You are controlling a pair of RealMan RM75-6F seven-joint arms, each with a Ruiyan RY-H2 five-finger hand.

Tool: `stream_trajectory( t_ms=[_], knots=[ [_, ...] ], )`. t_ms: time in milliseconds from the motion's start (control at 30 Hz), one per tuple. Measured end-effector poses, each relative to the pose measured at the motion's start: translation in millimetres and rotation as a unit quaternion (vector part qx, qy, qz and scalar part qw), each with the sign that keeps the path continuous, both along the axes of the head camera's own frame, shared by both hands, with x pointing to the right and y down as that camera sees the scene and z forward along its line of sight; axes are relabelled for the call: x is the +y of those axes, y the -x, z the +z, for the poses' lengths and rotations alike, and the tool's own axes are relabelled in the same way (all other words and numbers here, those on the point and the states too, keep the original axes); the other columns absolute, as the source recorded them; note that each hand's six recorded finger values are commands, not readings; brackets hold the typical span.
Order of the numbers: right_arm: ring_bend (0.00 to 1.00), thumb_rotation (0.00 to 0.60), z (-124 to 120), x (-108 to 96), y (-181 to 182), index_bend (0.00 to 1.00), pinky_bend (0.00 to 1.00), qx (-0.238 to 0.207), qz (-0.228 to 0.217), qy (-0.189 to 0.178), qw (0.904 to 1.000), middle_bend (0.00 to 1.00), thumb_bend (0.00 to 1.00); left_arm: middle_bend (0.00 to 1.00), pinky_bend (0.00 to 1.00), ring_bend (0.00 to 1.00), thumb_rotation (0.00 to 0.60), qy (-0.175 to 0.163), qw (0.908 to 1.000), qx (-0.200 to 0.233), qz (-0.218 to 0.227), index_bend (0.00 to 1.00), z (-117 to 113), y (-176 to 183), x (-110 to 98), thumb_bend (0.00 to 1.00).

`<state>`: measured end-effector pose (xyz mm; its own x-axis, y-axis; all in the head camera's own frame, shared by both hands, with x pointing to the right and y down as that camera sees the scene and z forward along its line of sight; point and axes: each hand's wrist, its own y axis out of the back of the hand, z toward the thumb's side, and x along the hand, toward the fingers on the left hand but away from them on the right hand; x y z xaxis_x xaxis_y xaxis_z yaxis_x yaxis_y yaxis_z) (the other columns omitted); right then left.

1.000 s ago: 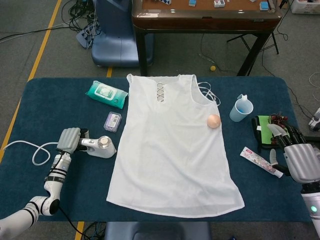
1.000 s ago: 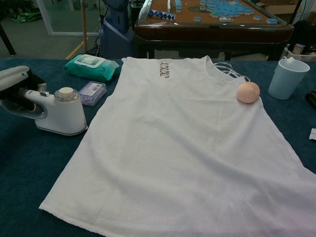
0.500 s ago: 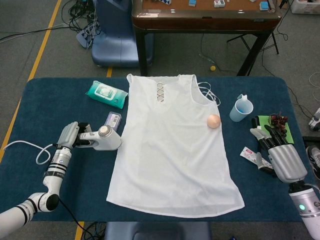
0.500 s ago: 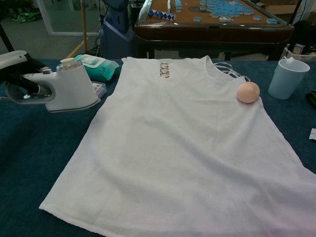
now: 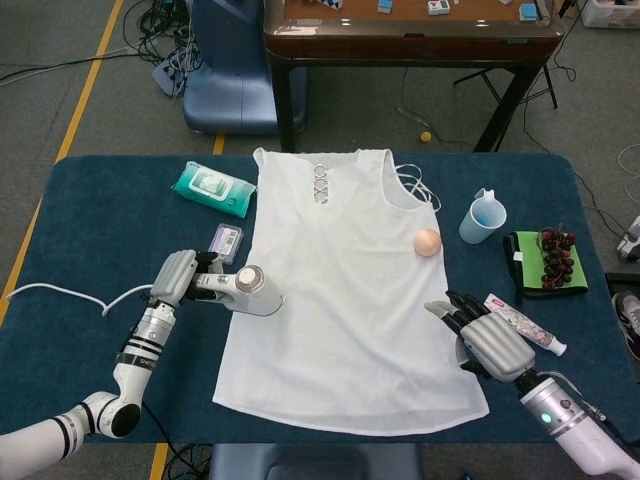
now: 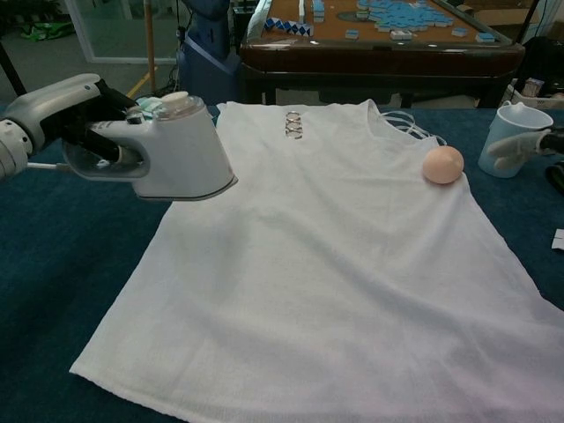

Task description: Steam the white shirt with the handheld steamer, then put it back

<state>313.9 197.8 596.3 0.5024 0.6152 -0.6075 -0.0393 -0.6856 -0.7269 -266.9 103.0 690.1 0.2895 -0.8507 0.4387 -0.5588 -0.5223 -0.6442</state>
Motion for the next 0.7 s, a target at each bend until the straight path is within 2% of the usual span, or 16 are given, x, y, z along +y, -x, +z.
stream_trajectory(
  t_ms=[167,400,600,633,700],
  knots=[
    [0.01,0.528,23.2,18.0,17.4,0.00,0.09,0.001,-0.042,0.038,0.9984,0.16,1.00,0.78,0.60,0.64,0.600,-0.026,0.9989,-0.007,0.037,0.94,5.1,-27.6,6.8,0.22],
    [0.01,0.429,48.9,33.5,24.6,0.00,0.09,0.008,-0.071,0.059,0.9957,0.16,1.00,0.78,0.60,0.64,0.600,-0.049,0.9952,-0.028,0.080,0.94,16.8,-54.2,12.7,0.22],
    [0.01,0.333,66.6,41.5,23.7,0.00,0.05,0.017,-0.084,0.063,0.9943,0.16,0.98,0.79,0.60,0.64,0.600,-0.076,0.9902,-0.043,0.109,0.94,24.6,-72.5,15.5,0.22],
    [0.01,0.314,69.3,42.3,23.4,0.00,0.05,0.018,-0.085,0.064,0.9941,0.16,0.91,0.79,0.60,0.64,0.600,-0.081,0.9889,-0.047,0.115,0.94,26.6,-76.1,16.4,0.22],
    [0.01,0.286,75.3,43.4,23.5,0.00,0.04,0.019,-0.087,0.063,0.9941,0.16,0.55,0.79,0.60,0.64,0.600,-0.088,0.9867,-0.054,0.125,0.94,29.6,-80.8,17.8,0.22]
  ],
)
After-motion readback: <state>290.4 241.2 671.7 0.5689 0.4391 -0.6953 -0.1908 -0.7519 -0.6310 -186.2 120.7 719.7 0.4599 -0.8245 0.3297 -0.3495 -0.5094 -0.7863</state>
